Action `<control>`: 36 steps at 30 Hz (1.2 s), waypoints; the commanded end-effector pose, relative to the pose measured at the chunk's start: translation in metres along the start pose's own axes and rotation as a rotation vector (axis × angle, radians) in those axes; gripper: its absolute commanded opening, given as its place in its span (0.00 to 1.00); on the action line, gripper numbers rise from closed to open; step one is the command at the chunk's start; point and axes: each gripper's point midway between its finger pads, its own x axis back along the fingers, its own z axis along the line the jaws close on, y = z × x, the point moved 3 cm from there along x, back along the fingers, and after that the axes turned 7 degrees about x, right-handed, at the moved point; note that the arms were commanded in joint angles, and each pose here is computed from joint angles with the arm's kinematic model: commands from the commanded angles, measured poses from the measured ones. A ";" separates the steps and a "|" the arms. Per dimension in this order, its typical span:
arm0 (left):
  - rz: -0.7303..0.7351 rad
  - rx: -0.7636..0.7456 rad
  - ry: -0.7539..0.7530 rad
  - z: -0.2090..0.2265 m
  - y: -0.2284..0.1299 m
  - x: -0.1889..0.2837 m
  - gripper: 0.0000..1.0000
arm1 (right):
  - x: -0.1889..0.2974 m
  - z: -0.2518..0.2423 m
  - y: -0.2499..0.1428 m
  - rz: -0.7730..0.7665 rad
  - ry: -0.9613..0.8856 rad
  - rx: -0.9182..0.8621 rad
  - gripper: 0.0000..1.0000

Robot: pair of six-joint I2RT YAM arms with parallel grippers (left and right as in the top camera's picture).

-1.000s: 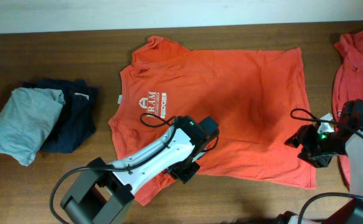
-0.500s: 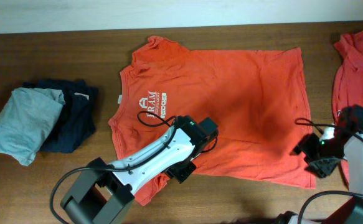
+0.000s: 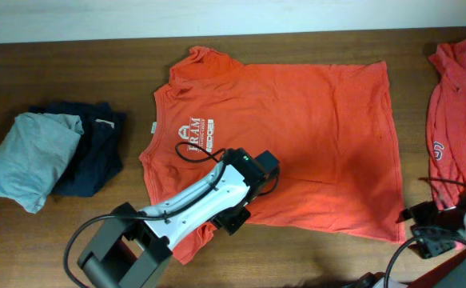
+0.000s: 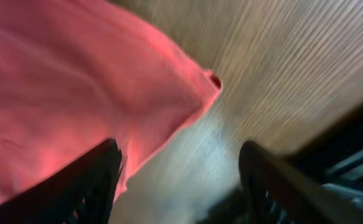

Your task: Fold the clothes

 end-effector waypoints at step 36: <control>0.036 0.111 0.075 0.033 -0.004 0.000 0.01 | 0.005 -0.005 0.015 -0.164 -0.020 -0.026 0.04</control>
